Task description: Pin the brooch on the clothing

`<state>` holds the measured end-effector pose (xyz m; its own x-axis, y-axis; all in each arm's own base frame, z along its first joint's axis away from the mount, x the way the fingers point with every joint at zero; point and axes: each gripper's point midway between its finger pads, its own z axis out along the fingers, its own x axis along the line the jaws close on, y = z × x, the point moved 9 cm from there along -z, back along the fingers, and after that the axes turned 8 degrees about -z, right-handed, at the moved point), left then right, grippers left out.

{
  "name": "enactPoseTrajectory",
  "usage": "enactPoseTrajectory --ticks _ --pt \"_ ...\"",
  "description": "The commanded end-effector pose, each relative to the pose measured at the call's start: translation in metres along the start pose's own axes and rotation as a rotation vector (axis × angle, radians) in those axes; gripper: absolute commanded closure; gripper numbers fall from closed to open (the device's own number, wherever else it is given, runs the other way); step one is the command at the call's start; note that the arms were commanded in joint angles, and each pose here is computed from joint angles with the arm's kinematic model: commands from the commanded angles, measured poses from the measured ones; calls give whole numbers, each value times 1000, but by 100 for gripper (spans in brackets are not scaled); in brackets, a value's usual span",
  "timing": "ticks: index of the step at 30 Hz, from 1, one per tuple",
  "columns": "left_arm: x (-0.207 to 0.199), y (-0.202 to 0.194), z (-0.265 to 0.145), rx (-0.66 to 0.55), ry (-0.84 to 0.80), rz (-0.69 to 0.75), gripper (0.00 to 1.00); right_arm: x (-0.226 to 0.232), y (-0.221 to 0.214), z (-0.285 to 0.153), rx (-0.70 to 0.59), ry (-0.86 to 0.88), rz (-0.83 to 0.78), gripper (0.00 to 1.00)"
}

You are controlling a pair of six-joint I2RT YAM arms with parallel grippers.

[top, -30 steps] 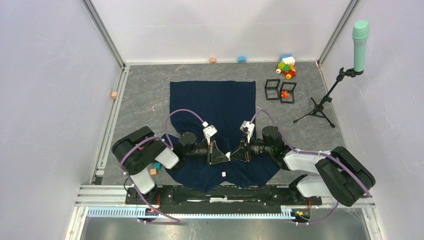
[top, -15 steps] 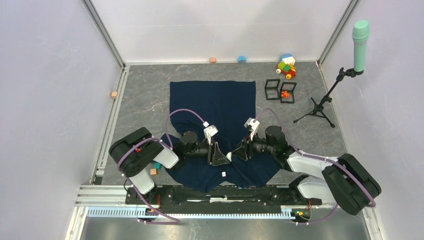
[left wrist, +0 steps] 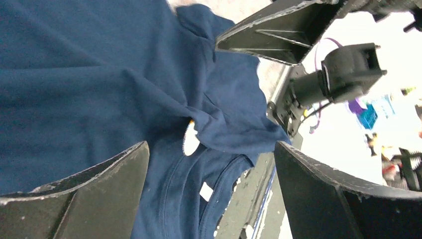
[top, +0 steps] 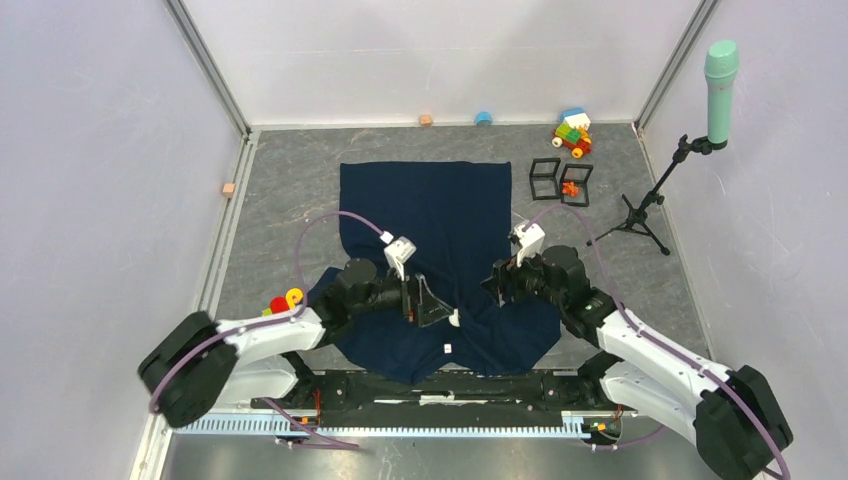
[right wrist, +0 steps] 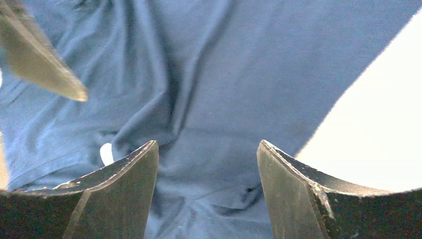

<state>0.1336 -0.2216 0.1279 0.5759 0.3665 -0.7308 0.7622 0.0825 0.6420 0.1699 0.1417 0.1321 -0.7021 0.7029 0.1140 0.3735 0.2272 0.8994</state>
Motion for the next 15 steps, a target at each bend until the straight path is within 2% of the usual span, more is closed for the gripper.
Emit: enactPoseTrajectory --ticks 1,2,5,9,12,15 --pt "-6 37 -25 -46 406 -51 0 -25 26 -20 74 -328 -24 21" --pt "-8 46 -37 -57 495 -76 0 -29 32 -23 77 -372 -36 17" --pt "-18 79 -65 -93 541 -124 0 -43 52 -27 106 -515 -76 9" --pt "-21 118 -90 -61 542 -121 0 -75 65 -17 156 -627 -53 10" --pt "-13 148 -106 -4 652 -82 0 -103 71 -6 169 -667 -15 10" --pt "2 159 -113 -64 787 -45 0 -134 77 3 185 -737 -16 10"
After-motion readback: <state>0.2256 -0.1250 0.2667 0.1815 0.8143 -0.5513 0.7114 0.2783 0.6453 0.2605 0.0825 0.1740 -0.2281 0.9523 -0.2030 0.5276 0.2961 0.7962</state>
